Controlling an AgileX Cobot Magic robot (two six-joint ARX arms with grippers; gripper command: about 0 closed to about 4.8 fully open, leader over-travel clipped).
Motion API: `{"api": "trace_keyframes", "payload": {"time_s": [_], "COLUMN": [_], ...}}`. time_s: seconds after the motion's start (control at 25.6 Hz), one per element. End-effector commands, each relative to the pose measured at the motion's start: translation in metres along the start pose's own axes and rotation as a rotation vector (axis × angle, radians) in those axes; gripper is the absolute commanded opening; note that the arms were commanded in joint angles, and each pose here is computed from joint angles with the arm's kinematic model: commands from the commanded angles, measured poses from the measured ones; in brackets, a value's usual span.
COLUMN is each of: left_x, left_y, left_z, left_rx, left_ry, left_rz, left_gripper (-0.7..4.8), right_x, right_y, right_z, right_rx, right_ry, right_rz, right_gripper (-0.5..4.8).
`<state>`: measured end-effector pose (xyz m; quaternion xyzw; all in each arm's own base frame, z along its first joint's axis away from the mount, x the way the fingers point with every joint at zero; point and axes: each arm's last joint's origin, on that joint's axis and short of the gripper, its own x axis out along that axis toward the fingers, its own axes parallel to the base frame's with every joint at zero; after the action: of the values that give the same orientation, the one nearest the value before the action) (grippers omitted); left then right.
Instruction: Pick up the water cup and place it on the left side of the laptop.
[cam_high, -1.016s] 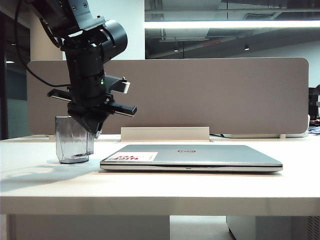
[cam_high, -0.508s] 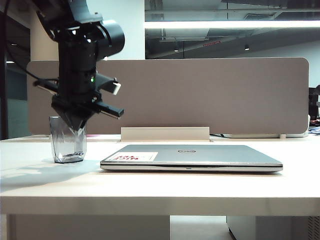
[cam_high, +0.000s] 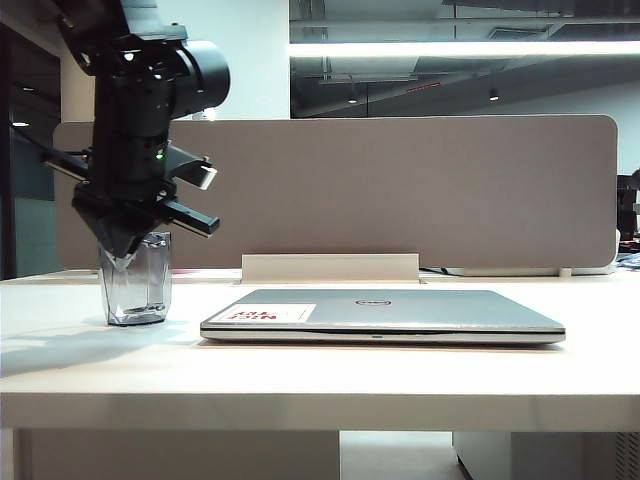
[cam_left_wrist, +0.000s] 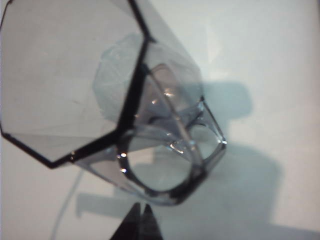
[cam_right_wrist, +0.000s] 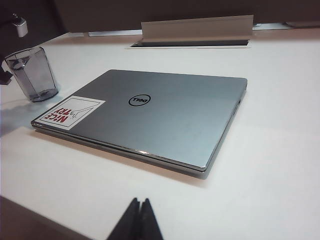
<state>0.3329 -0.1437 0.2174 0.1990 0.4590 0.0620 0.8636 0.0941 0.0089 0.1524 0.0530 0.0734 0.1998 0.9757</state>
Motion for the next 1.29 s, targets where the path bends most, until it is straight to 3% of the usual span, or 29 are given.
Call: {"api": "trace_keyframes", "payload": {"time_s": [0.04, 0.2, 0.27, 0.51, 0.7, 0.94, 1.29], "left_x": [-0.002, -0.004, -0.004, -0.002, -0.002, -0.001, 0.007], "left_y": [0.004, -0.002, -0.004, -0.003, 0.000, 0.001, 0.014], "left_z": [-0.003, -0.004, 0.007, 0.019, 0.020, 0.018, 0.004], "left_rx": [-0.019, -0.016, -0.058, -0.138, -0.150, -0.142, -0.095], "left_ry": [0.052, 0.076, -0.024, -0.147, -0.165, -0.144, 0.000], "left_rz": [-0.121, -0.305, -0.348, -0.258, -0.185, -0.139, -0.039], "left_gripper": [-0.06, -0.06, -0.06, -0.06, -0.06, -0.06, -0.06], "right_x": [0.000, 0.000, 0.000, 0.000, 0.000, 0.000, 0.000], "right_y": [0.000, 0.000, 0.000, 0.000, 0.000, 0.000, 0.000], "right_z": [0.000, 0.000, 0.000, 0.000, 0.000, 0.000, 0.000], "right_rx": [-0.001, -0.001, -0.001, -0.001, -0.001, -0.001, -0.001], "right_ry": [-0.009, -0.009, -0.009, -0.009, -0.009, -0.009, -0.009], "right_rz": [0.001, 0.000, 0.001, 0.001, 0.000, 0.000, 0.000], "right_gripper": [-0.06, -0.06, -0.06, -0.06, -0.06, -0.06, -0.06]}}
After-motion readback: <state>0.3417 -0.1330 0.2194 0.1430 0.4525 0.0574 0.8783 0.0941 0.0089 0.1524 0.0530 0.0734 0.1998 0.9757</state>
